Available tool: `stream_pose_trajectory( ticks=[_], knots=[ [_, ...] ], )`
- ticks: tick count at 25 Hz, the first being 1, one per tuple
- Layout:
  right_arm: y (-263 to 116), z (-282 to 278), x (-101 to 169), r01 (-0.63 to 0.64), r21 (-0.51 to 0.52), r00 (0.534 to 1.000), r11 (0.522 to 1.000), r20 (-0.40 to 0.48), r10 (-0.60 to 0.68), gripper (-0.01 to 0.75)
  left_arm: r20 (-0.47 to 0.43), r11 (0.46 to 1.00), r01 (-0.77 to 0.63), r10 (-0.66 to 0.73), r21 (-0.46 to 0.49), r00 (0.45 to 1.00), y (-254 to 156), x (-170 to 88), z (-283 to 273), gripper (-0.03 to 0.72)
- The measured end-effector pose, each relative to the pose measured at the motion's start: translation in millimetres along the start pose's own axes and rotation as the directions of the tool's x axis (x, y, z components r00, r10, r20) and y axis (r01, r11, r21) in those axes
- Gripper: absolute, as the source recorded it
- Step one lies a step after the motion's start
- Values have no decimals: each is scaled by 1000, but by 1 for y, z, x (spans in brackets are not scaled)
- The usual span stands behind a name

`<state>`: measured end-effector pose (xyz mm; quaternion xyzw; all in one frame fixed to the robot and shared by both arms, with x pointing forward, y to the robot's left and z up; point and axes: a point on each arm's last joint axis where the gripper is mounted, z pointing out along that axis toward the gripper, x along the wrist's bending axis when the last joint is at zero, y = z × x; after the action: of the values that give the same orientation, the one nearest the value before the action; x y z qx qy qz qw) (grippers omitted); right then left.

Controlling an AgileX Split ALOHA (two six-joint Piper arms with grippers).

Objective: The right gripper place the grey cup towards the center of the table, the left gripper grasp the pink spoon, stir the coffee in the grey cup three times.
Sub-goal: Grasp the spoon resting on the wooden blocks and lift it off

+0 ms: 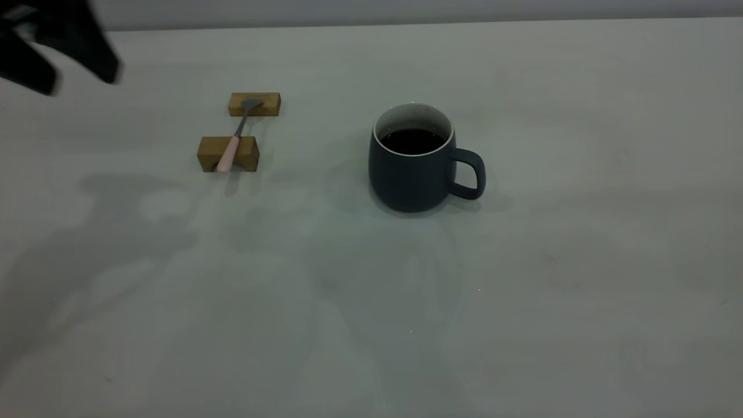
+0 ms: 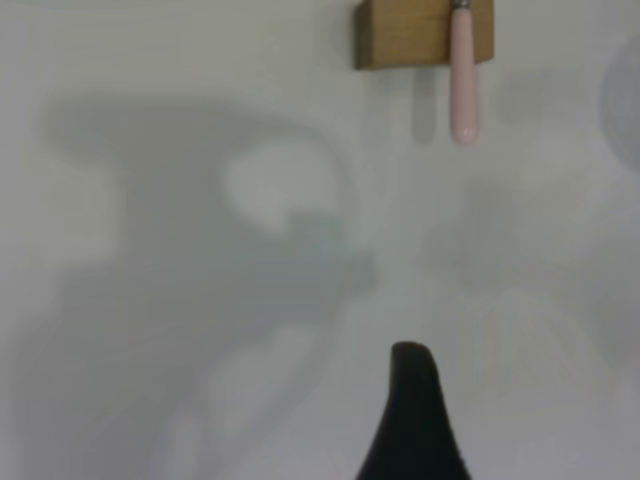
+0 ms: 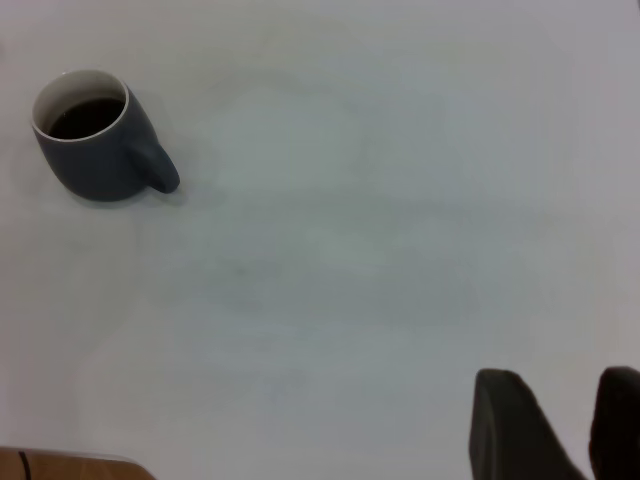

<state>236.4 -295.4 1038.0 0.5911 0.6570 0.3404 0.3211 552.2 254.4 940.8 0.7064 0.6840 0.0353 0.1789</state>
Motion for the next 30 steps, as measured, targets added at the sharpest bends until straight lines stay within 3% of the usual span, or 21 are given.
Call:
stream_pose_trajectory(
  ticks=[8, 23, 26, 30],
  knots=[
    [0, 0, 0, 0, 0, 1000, 1000, 0, 0, 237, 14, 992, -47, 45, 116, 999, 30, -24, 86, 639],
    [0, 0, 0, -1, 0, 1000, 1000, 0, 1, 237, 9, 979, -42, 41, 198, 999, 47, -20, 177, 601],
    [0, 0, 0, -1, 0, 1000, 1000, 0, 1, 237, 18, 978, -49, 46, 203, 999, 51, -25, 183, 502],
    [0, 0, 0, -1, 0, 1000, 1000, 0, 1, 237, 34, 975, -43, 36, 219, 999, 56, -29, 180, 238]
  ],
)
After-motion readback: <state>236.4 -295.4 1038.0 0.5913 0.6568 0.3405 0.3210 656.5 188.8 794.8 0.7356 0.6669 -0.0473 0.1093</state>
